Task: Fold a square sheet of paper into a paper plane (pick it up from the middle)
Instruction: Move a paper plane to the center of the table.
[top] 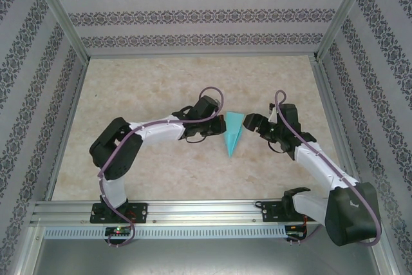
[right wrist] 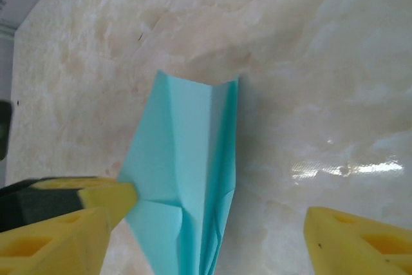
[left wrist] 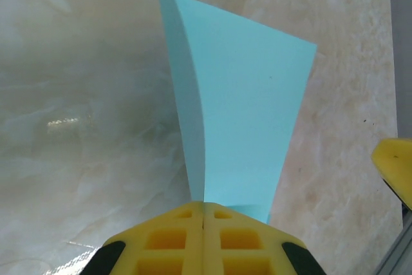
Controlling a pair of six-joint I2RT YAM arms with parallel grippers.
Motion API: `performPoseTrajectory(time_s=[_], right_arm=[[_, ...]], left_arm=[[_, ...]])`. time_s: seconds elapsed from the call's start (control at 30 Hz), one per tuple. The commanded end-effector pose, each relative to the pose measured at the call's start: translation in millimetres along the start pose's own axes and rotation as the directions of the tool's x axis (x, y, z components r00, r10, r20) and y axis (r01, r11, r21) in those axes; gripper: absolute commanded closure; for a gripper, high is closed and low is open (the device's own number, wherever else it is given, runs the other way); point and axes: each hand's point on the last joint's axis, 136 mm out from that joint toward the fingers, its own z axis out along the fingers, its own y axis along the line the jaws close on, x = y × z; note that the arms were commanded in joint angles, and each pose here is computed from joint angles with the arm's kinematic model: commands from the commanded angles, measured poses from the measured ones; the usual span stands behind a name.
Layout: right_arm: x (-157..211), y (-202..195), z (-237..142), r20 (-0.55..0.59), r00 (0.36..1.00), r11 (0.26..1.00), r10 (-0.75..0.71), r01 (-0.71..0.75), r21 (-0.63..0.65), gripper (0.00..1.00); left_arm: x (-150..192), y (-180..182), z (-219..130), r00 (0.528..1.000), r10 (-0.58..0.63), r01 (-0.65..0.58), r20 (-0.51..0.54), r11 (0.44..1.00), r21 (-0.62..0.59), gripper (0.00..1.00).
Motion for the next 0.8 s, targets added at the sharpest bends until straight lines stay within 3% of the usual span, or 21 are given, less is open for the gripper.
performPoseTrajectory(time_s=[0.0,0.27,0.77], right_arm=[[14.3,14.2,6.0,-0.054,0.998,0.999,-0.02,0.017,-0.041,0.28],[32.2,34.8,34.9,-0.15,0.987,0.997,-0.062,0.056,-0.048,0.41],[49.9,52.9,68.2,-0.244,0.963,0.993,-0.115,0.108,-0.042,0.44]], left_arm=[[-8.4,-5.1,8.7,1.0,-0.003,0.001,0.022,0.995,0.102,1.0],[0.6,23.9,13.2,0.998,-0.052,0.05,0.025,0.996,0.068,1.0],[2.9,41.9,5.1,0.995,-0.079,0.077,0.057,0.996,0.035,1.0]])
